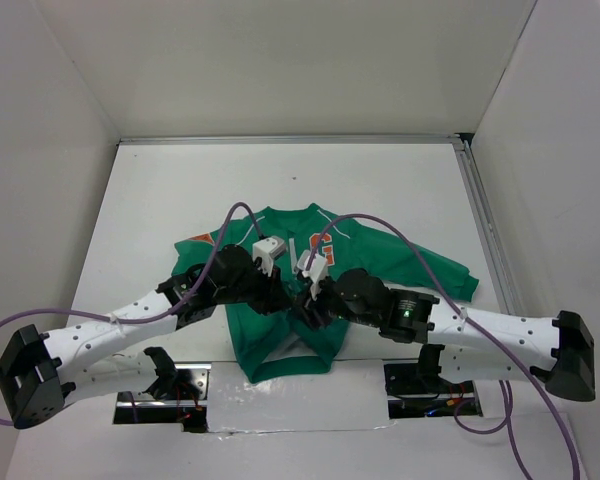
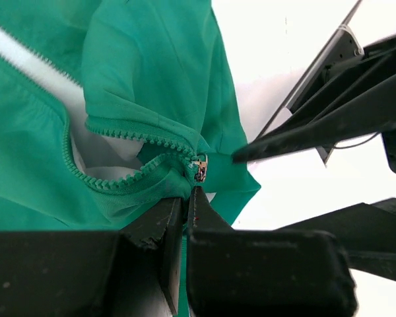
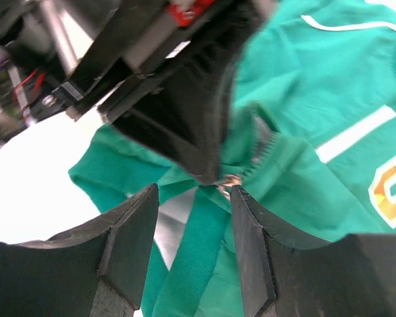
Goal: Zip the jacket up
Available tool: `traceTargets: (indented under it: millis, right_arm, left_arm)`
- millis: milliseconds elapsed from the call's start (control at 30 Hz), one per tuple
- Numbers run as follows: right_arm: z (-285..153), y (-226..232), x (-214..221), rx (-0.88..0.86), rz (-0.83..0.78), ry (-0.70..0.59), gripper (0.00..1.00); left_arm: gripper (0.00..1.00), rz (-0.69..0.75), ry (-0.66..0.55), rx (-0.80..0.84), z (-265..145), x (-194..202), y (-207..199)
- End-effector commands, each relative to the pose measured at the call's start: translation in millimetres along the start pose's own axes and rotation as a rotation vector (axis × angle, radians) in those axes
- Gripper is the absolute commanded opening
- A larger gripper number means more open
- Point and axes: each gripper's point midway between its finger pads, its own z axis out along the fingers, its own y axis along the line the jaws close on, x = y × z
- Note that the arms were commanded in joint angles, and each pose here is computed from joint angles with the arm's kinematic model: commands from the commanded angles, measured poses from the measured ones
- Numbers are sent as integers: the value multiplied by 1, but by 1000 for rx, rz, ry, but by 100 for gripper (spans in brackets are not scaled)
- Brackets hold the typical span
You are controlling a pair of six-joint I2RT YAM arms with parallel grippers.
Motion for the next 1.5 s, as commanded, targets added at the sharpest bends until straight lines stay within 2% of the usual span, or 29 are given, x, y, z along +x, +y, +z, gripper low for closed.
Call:
traceTargets:
  millis: [0, 133, 267, 400, 600, 833, 1067, 1167, 1267, 1333, 1467]
  right_arm:
    - [-4, 24, -15, -196, -84, -43, 55]
    - [-3, 20, -6, -241, -97, -5, 55]
    - [1, 1, 3, -154, -98, 14, 55]
    - [3, -4, 3, -143, -99, 2, 57]
    - [13, -12, 13, -112, -90, 53, 57]
    - [13, -11, 22, -111, -55, 75, 49]
    - [11, -10, 18, -102, -20, 31, 43]
    - [13, -24, 15, -6, 22, 32, 44]
    - [4, -34, 10, 54, 40, -4, 52]
    - [-4, -33, 5, 50, 39, -31, 53]
    - [-21, -6, -19, -107, 37, -117, 58]
  left_arm:
    - [0, 96, -78, 89, -1, -19, -17]
    - [0, 101, -81, 80, -3, -20, -16]
    - [0, 117, -91, 108, -8, -20, -21]
    - [0, 130, -93, 130, -11, -19, -25]
    - [0, 134, -97, 137, -14, -19, -26]
    - [0, 94, -111, 72, -14, -26, -18]
    - [0, 60, -110, 58, -15, -28, -18]
    - [0, 50, -107, 45, -15, -29, -17]
    - [0, 38, -101, 30, -14, -28, -15]
    - [0, 34, -93, 28, -13, -27, -14]
    - [0, 30, -85, 50, -12, -27, -19]
